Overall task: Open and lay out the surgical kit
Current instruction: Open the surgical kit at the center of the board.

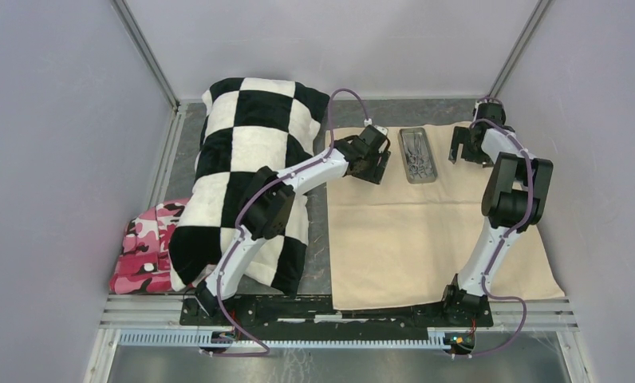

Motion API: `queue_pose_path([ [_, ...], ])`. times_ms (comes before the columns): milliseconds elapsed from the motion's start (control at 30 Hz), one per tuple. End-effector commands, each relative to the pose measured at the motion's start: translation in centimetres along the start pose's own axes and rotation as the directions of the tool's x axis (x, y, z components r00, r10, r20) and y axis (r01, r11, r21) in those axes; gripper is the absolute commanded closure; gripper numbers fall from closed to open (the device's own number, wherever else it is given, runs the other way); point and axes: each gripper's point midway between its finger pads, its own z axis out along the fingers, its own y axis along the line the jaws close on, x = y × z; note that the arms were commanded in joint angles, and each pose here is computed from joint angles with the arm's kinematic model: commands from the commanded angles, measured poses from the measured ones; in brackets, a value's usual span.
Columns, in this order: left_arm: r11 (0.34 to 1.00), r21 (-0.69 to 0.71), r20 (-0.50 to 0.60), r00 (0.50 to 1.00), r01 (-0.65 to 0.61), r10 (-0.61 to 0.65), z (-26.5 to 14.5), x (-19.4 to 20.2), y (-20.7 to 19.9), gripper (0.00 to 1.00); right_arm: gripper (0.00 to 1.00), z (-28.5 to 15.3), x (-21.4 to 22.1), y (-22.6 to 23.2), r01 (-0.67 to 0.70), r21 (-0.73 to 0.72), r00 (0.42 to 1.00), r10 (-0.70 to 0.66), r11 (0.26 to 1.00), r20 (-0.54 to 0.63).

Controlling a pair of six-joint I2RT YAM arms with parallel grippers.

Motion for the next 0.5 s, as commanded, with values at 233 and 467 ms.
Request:
queue_pose_path([
  [233, 0.993, -0.048, -0.008, 0.995, 0.103, -0.104, 3.9, -0.7, 7.0, 0.25, 0.02, 3.5, -1.7, -0.3, 0.002, 0.032, 0.998, -0.004, 0.999, 0.057],
  [467, 0.989, -0.106, -0.038, 0.993, 0.106, -0.111, 6.0, 0.6, 10.0, 0.23, 0.02, 5.3, -2.7, 0.7, -0.014, -0.016, 0.997, 0.015, 1.000, 0.081],
])
